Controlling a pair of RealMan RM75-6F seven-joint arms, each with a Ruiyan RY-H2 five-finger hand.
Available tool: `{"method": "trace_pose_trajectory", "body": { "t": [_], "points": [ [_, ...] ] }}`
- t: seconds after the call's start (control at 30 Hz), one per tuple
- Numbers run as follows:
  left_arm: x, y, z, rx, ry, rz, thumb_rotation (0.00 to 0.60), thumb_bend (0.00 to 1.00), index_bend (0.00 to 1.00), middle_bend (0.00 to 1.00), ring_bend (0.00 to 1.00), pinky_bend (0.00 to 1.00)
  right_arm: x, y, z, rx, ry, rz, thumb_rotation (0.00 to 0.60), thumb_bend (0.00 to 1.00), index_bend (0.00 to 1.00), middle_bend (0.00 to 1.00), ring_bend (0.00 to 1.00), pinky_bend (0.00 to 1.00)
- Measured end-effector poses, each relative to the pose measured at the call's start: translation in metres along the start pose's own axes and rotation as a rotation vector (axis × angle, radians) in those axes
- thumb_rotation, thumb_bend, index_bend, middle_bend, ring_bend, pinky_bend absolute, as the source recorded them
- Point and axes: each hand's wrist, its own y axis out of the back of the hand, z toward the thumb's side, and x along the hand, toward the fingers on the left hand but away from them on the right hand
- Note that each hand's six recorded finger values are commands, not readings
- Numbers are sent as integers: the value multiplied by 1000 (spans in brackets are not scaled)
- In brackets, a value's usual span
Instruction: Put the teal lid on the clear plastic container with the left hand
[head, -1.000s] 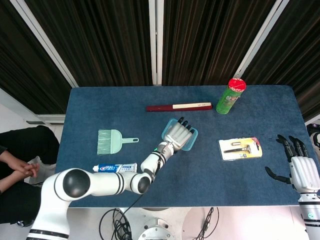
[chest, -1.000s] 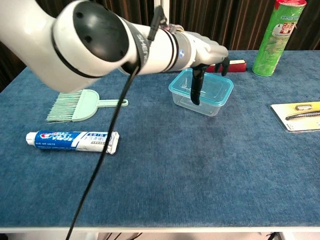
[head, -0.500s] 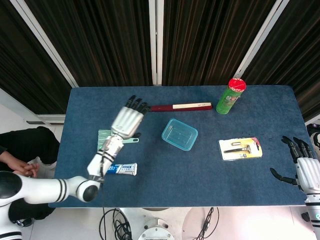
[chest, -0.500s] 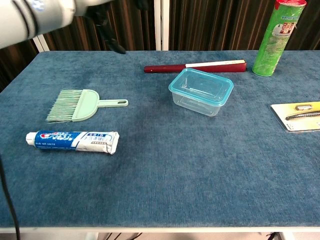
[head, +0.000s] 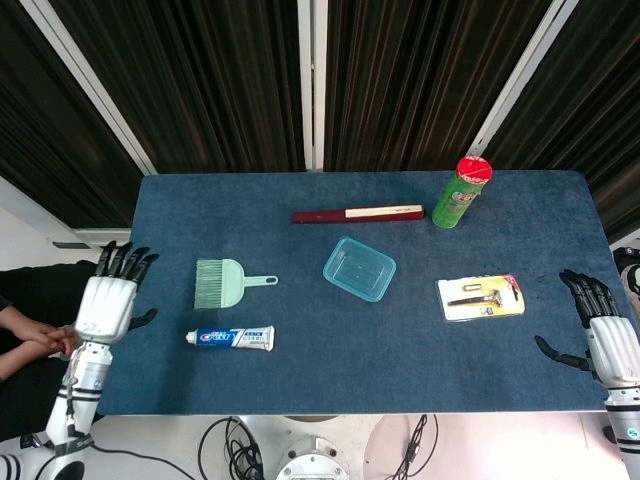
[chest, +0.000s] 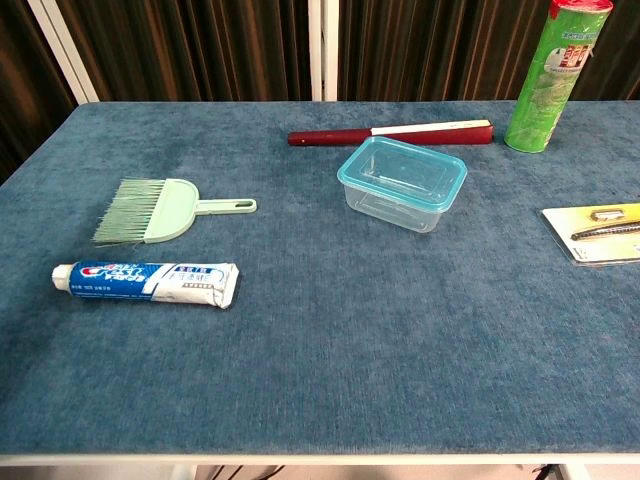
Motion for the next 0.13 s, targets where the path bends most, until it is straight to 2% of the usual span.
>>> {"method": "trace_pose_trajectory", "body": {
  "t": [0.13],
  "points": [
    [-31,0,-18,-5,72,-11,600,27,162,100,34,33,2,-5,0,-1,-2,30,600,153,0,9,0,0]
  ]
}}
